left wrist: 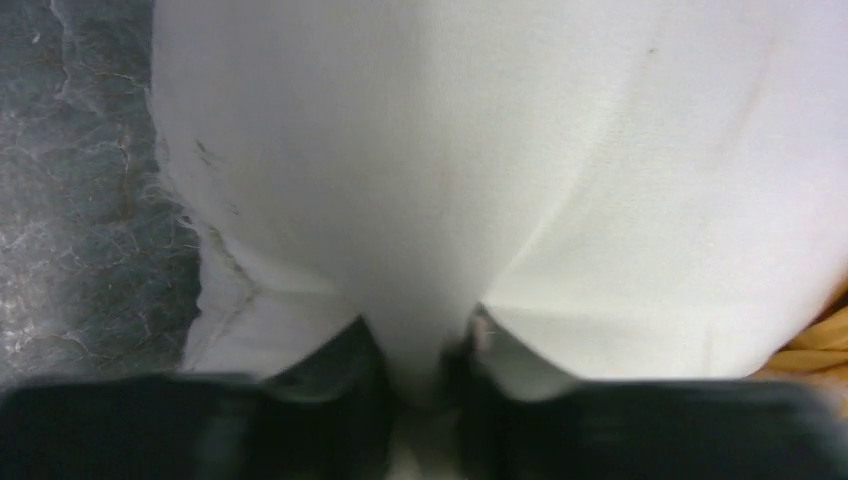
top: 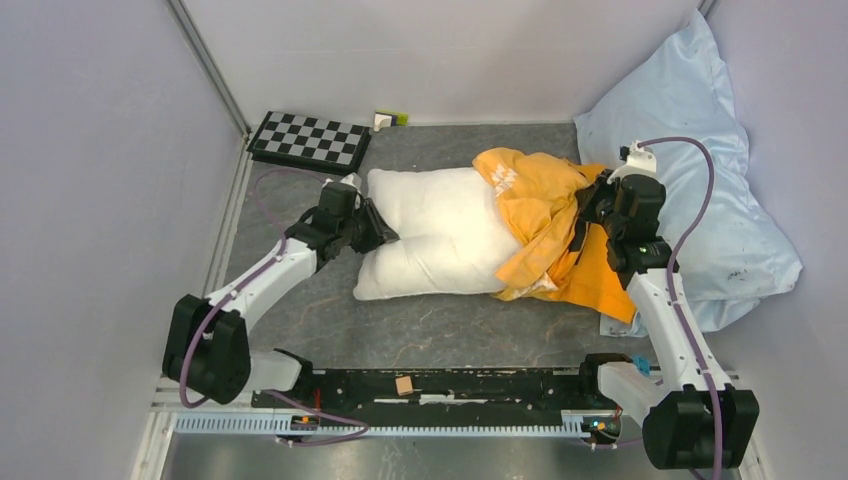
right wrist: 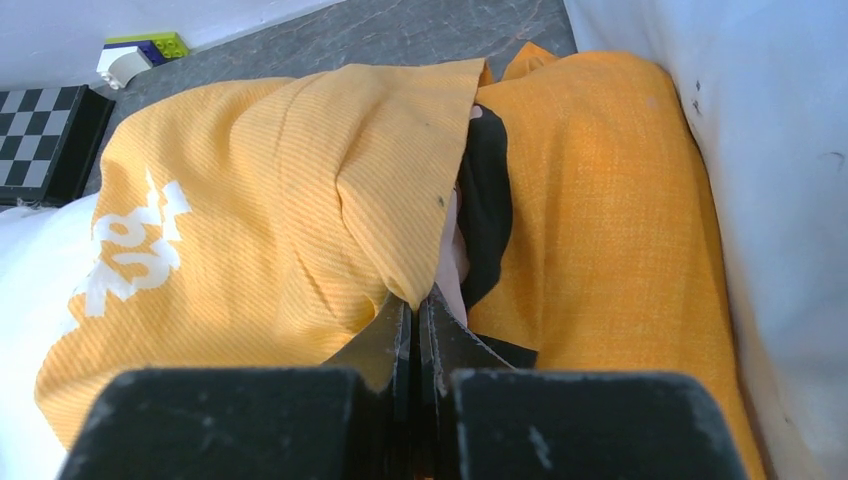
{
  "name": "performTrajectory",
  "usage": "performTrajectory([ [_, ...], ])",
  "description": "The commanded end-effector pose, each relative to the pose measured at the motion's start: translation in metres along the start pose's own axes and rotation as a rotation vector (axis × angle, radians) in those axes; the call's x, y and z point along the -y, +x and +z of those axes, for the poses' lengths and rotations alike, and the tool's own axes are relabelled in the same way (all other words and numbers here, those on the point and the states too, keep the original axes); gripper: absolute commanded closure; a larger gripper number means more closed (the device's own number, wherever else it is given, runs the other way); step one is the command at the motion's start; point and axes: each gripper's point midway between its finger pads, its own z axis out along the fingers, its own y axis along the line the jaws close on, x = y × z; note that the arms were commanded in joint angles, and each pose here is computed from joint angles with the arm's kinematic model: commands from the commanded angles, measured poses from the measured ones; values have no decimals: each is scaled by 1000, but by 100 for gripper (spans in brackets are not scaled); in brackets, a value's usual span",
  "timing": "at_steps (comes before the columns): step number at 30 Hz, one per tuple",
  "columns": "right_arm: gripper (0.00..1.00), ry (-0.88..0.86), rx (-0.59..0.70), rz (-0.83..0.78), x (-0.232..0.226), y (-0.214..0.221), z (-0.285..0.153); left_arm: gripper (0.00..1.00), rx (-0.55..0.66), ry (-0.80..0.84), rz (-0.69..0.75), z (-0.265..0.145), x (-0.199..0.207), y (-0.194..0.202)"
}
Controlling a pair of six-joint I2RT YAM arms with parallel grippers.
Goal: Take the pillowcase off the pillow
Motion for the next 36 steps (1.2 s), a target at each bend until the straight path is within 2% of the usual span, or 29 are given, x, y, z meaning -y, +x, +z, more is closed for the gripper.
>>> performTrajectory([
  [1, 100, 44, 51, -13, 7, -15, -4, 96, 270, -31, -86, -23, -26, -45],
  [3, 100, 92, 49, -8, 16, -13, -4, 98, 395, -5, -134, -52, -37, -66],
  [9, 100, 261, 94, 84, 43, -16, -14, 98, 566, -202, -194, -135, -89, -103],
  [11, 100, 344, 114, 126, 57, -15, -21, 98, 650, -271, -279, -162, -113, -109],
  [13, 100, 409, 122, 147, 67, -13, -26, 98, 699, -266, -340, -175, -124, -112],
  [16, 100, 510, 117, 162, 84, -8, -32, 98, 703, -264, -394, -181, -135, -112],
  [19, 100, 579, 103, 164, 93, -6, -36, 98, 718, -292, -404, -189, -145, -114],
  [23, 100, 666, 144, 207, 109, -11, -48, 98, 801, -366, -402, -216, -158, -120],
  [25, 100, 639, 168, 216, 106, -15, -48, 98, 823, -379, -385, -226, -158, -124],
  [26, 100, 583, 182, 202, 99, -20, -43, 98, 815, -362, -365, -226, -154, -126],
  [27, 99, 452, 185, 143, 80, -26, -33, 98, 784, -308, -341, -220, -144, -127],
  [28, 88, 258, 167, 57, 50, -26, -22, 98, 754, -243, -317, -213, -133, -127],
  [30, 54, -98, 151, -53, -11, -26, -13, 98, 712, -171, -296, -206, -121, -126],
  [31, 32, -243, 147, -78, -36, -27, -13, 98, 707, -152, -285, -206, -117, -127],
  [32, 5, -313, 128, -66, -49, -24, -15, 93, 708, -137, -279, -208, -112, -127],
  [33, 2, -356, 102, -48, -58, -21, -15, 65, 708, -130, -288, -210, -109, -127],
  [35, 2, -377, 59, -43, -69, -11, -17, 16, 662, -39, -244, -209, -83, -121],
  [36, 2, -360, 28, -47, -69, -2, -20, 1, 635, 6, -221, -207, -69, -117],
])
